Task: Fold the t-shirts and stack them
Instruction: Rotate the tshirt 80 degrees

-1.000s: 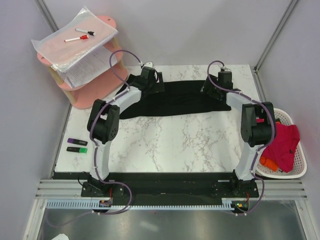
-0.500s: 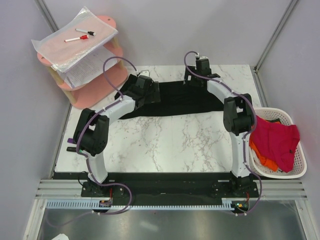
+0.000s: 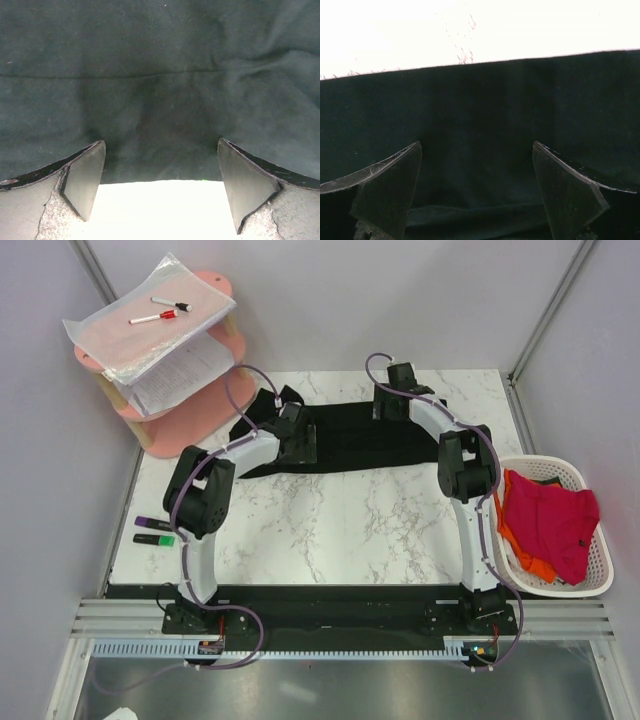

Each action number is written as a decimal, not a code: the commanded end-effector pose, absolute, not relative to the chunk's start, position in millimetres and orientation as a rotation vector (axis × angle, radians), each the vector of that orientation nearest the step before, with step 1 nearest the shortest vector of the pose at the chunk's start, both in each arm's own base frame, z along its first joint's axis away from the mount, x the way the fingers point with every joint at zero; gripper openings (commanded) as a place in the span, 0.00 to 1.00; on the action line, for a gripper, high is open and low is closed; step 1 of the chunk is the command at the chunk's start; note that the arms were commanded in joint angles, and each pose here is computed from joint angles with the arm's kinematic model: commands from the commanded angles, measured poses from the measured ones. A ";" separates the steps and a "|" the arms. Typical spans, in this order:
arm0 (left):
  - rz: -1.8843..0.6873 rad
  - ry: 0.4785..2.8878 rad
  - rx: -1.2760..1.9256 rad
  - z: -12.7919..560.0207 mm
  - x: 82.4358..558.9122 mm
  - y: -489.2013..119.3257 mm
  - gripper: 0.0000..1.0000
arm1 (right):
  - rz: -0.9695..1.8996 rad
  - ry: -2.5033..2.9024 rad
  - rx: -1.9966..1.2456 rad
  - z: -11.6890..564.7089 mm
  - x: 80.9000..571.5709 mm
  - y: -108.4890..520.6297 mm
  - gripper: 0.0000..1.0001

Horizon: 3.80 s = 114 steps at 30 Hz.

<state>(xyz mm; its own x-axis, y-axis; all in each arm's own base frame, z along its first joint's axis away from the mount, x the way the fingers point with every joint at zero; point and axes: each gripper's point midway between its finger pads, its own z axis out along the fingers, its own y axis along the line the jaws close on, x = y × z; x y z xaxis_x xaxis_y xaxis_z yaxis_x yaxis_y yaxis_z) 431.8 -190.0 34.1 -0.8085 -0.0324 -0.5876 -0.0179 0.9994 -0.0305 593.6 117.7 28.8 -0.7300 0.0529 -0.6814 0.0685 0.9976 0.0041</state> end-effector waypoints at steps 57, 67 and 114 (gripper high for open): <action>-0.412 2.466 0.234 83.0 329.2 -269.5 1.00 | 0.438 2.197 -0.158 115.6 580.7 283.1 0.98; -0.289 2.509 0.239 60.8 323.0 -256.2 1.00 | 0.583 2.089 -0.253 144.3 589.6 304.4 0.98; -0.578 2.462 0.604 65.2 272.5 -394.5 0.99 | 0.171 2.317 0.272 -11.2 646.6 127.0 0.98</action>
